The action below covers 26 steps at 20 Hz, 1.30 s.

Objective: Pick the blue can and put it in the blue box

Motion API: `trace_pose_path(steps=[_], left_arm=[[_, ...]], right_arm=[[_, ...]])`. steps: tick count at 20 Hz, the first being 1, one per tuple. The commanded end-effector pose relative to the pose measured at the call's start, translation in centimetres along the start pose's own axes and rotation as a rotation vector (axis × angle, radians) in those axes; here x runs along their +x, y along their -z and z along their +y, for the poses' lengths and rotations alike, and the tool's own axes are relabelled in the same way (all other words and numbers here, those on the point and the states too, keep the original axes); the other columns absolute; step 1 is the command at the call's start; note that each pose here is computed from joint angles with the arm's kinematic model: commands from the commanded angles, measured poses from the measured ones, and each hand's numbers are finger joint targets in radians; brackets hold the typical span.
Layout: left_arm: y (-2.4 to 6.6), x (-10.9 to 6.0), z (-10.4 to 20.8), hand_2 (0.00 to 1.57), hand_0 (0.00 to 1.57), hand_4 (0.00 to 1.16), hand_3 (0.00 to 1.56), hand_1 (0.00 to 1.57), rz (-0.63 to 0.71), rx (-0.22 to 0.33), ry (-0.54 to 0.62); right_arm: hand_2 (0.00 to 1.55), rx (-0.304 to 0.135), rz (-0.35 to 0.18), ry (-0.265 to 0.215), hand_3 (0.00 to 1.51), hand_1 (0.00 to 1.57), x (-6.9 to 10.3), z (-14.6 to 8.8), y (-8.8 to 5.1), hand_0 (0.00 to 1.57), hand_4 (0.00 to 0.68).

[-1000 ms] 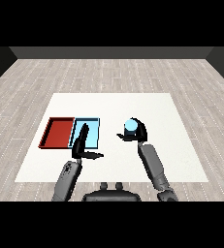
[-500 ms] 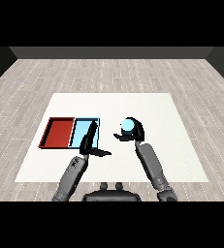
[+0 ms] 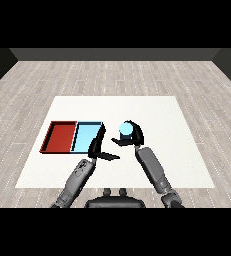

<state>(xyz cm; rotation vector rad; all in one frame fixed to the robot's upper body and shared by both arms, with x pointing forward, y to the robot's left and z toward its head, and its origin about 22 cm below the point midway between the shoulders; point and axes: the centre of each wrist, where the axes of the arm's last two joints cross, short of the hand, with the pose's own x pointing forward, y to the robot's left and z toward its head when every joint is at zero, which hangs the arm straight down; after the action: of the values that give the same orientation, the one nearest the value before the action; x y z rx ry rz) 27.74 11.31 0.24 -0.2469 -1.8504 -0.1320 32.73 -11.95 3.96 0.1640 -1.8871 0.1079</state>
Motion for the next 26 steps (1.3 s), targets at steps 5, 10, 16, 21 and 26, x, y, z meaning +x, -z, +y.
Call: trace_pose_path(steps=[5, 10, 16, 21, 26], left_arm=[[1.48, -1.4, -1.3, 0.0, 0.0, 0.0, 0.0, 0.0, 0.04, -0.002, -0.007], [3.52, 0.1, -2.6, 0.0, 0.0, 0.0, 0.0, 0.0, 0.069, -0.03, -0.029], [2.44, -1.4, -2.4, 0.0, 0.0, 0.0, 0.0, 0.0, 0.088, -0.016, -0.051], [0.9, -3.5, -4.1, 0.0, 0.0, 0.0, 0.0, 0.0, 0.101, -0.016, -0.021], [2.8, -2.7, -5.6, 0.0, 0.0, 0.0, 0.0, 0.0, 0.106, -0.03, -0.006]], right_arm=[[1.46, 0.016, -0.008, 0.034, 1.38, 1.43, 1.3, 0.5, -1.5, 1.43, 0.557], [1.46, 0.053, -0.018, 0.043, 1.36, 1.44, -0.1, 2.0, -0.7, 1.44, 0.553], [1.46, 0.057, -0.024, 0.046, 1.37, 1.43, -0.2, 2.2, 0.3, 1.43, 0.551], [1.45, 0.077, -0.021, 0.058, 1.37, 1.42, -0.1, 3.1, 0.0, 1.42, 0.557], [1.46, 0.103, -0.017, 0.05, 1.37, 1.43, 0.3, 4.2, 0.0, 1.43, 0.552]])
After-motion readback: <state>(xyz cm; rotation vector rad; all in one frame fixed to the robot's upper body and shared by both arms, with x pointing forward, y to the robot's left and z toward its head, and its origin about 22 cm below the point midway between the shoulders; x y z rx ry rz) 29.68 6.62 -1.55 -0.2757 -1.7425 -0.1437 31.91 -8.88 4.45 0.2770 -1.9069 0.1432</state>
